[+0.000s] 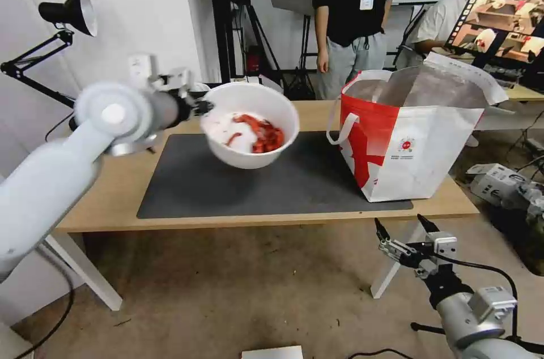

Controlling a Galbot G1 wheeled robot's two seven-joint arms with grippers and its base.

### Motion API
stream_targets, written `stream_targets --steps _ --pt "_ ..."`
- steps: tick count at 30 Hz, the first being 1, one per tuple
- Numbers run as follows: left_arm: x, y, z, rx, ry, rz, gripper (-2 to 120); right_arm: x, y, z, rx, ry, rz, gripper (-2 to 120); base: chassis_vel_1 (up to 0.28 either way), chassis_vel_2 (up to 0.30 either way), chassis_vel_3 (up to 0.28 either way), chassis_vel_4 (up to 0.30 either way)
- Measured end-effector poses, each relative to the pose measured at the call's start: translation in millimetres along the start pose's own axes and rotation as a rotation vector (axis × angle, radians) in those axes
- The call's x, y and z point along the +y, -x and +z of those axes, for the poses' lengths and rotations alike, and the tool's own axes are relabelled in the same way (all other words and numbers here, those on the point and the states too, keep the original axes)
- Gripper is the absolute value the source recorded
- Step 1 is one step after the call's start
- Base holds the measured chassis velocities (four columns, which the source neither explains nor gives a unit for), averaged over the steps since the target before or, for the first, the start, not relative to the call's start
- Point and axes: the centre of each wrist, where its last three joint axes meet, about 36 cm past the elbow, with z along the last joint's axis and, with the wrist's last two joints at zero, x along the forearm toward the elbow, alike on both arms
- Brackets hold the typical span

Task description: Pick up the trash from the table and place it into the takeout bag.

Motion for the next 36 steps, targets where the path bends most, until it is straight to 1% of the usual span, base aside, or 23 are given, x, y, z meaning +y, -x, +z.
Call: stream_targets --steps 1,2,3,5,6,9,10,12,13,14,18,19,22,23,25,26,28,29,31,32,34,36 --pt "-16.2 5.7 -14.6 -0.008 0.008 0.018 0 -0.6 -0.5 0.0 0.001 -0.001 0.003 100 0.000 0.000 0.000 0.000" --pt "-16.2 5.7 -14.6 -0.008 0.008 0.018 0 -0.6 -0.5 0.0 0.001 -0.001 0.003 100 0.000 0.000 0.000 0.000" --pt "-31.7 11.9 -26.3 -0.012 0.016 0.038 0 -1.0 -1.1 -0.1 0.002 -0.002 0.006 100 0.000 0.000 0.000 0.000" --pt "-52.8 23.1 -45.0 -0.012 0.019 0.062 0 -1.3 -2.2 -0.2 0.003 -0.001 0.011 100 0.000 0.000 0.000 0.000" --pt "-52.8 23.1 -45.0 -0.012 0.019 0.062 0 -1.3 -2.2 -0.2 0.003 -0.001 0.011 100 0.000 0.000 0.000 0.000" --pt "-70.2 34.5 -65.4 0.007 0.003 0.090 0 -0.9 -2.8 -0.2 0.002 0.002 0.014 100 0.000 0.000 0.000 0.000" --pt "-70.2 34.5 -65.4 0.007 0.003 0.090 0 -0.9 -2.8 -0.2 0.002 0.002 0.014 100 0.000 0.000 0.000 0.000" --pt "-81.0 39.6 -74.5 0.016 -0.002 0.106 0 -0.8 -2.8 -0.2 0.002 0.003 0.015 100 0.000 0.000 0.000 0.000" --pt "-90.3 44.0 -81.2 0.019 -0.007 0.118 0 -0.6 -2.8 0.0 0.002 0.003 0.015 100 0.000 0.000 0.000 0.000" --pt "-90.3 44.0 -81.2 0.019 -0.007 0.118 0 -0.6 -2.8 0.0 0.002 0.003 0.015 100 0.000 0.000 0.000 0.000" --pt "-123.8 63.5 -97.4 0.037 -0.023 0.141 0 -0.2 -4.4 1.1 0.009 0.003 0.015 100 0.000 0.000 0.000 0.000" --pt "-123.8 63.5 -97.4 0.037 -0.023 0.141 0 -0.2 -4.4 1.1 0.009 0.003 0.015 100 0.000 0.000 0.000 0.000" --pt "-152.7 81.7 -106.5 0.036 -0.022 0.128 0 -0.8 -6.0 1.5 0.014 0.002 0.017 100 0.000 0.000 0.000 0.000" --pt "-152.7 81.7 -106.5 0.036 -0.022 0.128 0 -0.8 -6.0 1.5 0.014 0.002 0.017 100 0.000 0.000 0.000 0.000" --pt "-174.3 94.9 -109.1 0.026 -0.020 0.116 0 -0.8 -6.7 1.8 0.017 0.001 0.018 100 0.000 0.000 0.000 0.000" --pt "-174.3 94.9 -109.1 0.026 -0.020 0.116 0 -0.8 -6.7 1.8 0.017 0.001 0.018 100 0.000 0.000 0.000 0.000" --pt "-196.3 104.5 -111.1 0.019 -0.028 0.123 0 -0.7 -7.2 1.6 0.016 0.001 0.020 100 0.000 0.000 0.000 0.000" --pt "-196.3 104.5 -111.1 0.019 -0.028 0.123 0 -0.7 -7.2 1.6 0.016 0.001 0.020 100 0.000 0.000 0.000 0.000" --pt "-209.6 110.8 -111.4 0.018 -0.037 0.129 0 -0.9 -7.4 1.4 0.015 0.001 0.022 100 0.000 0.000 0.000 0.000" --pt "-213.2 113.1 -110.9 0.015 -0.034 0.133 0 -1.0 -7.5 1.4 0.015 0.001 0.023 100 0.000 0.000 0.000 0.000" --pt "-214.9 115.2 -108.7 0.007 -0.021 0.140 0 -1.1 -7.5 1.4 0.014 0.001 0.023 100 0.000 0.000 0.000 0.000" --pt "-214.2 123.2 -100.6 -0.009 -0.010 0.153 0 -1.3 -8.2 1.8 0.015 0.001 0.024 100 0.000 0.000 0.000 0.000"
